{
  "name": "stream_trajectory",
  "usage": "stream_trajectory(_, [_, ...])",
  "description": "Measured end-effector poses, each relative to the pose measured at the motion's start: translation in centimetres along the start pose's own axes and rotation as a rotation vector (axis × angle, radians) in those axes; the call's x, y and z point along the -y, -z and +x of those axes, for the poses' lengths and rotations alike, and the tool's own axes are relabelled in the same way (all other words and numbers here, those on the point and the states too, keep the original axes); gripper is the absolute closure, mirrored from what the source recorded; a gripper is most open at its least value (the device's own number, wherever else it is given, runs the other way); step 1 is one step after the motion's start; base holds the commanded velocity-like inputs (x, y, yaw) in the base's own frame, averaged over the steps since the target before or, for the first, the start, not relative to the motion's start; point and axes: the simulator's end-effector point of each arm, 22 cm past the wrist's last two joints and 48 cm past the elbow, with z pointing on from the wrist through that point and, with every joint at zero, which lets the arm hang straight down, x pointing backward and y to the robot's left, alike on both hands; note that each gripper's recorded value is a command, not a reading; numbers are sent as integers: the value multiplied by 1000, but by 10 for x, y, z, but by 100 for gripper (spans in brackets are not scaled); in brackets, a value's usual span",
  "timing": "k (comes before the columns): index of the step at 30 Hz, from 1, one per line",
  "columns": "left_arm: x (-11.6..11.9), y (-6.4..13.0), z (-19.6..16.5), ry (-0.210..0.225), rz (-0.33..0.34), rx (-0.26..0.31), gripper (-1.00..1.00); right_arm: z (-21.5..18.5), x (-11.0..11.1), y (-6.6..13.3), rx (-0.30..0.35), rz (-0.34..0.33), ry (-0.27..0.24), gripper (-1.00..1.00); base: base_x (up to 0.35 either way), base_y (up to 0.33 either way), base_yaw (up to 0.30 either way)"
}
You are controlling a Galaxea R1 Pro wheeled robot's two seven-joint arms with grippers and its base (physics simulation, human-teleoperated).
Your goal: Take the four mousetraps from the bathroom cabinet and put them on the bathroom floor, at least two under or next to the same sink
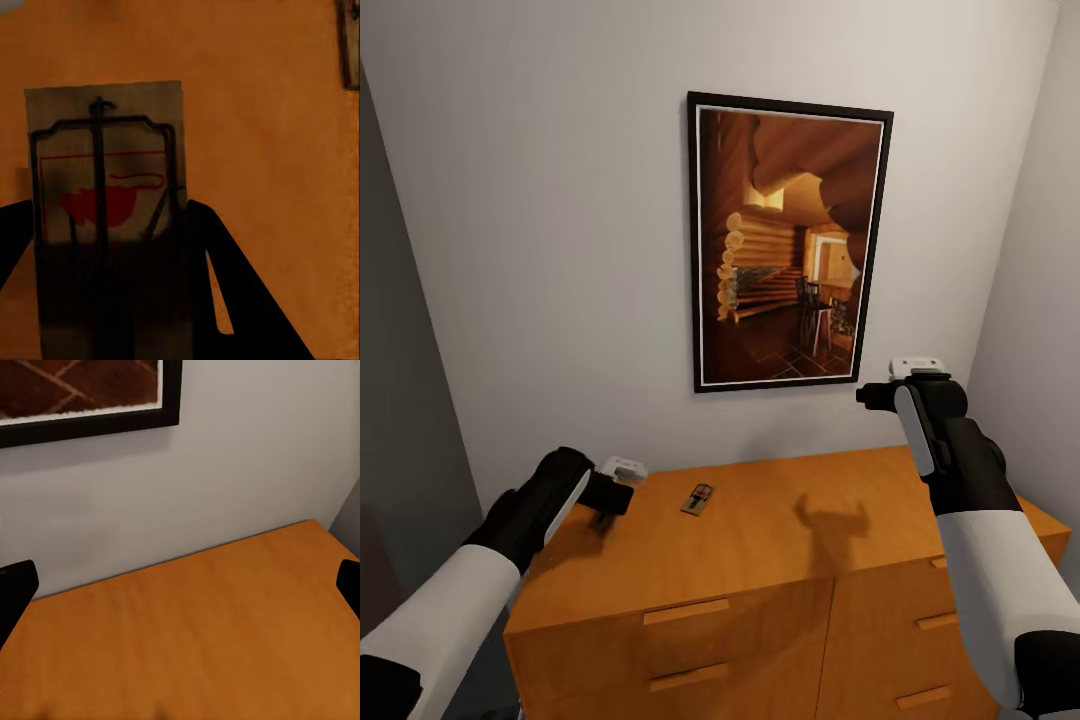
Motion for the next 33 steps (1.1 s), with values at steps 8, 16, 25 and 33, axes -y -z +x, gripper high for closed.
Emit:
stream_trajectory(8, [24,56,-70,-84,7,209,100,0,0,0,0,-1,0,-100,0,0,0])
stream_trajectory(16, [0,68,-78,-21,-8,247,100,0,-2,0,-1,-7,-2,-100,0,0,0])
stream_trajectory(25, [-7,78,-85,7,-8,279,100,0,-4,0,-1,-14,-4,-100,0,0,0])
stream_trajectory(33, [-4,89,-95,-8,-12,315,100,0,-5,0,-2,-15,-5,-100,0,0,33])
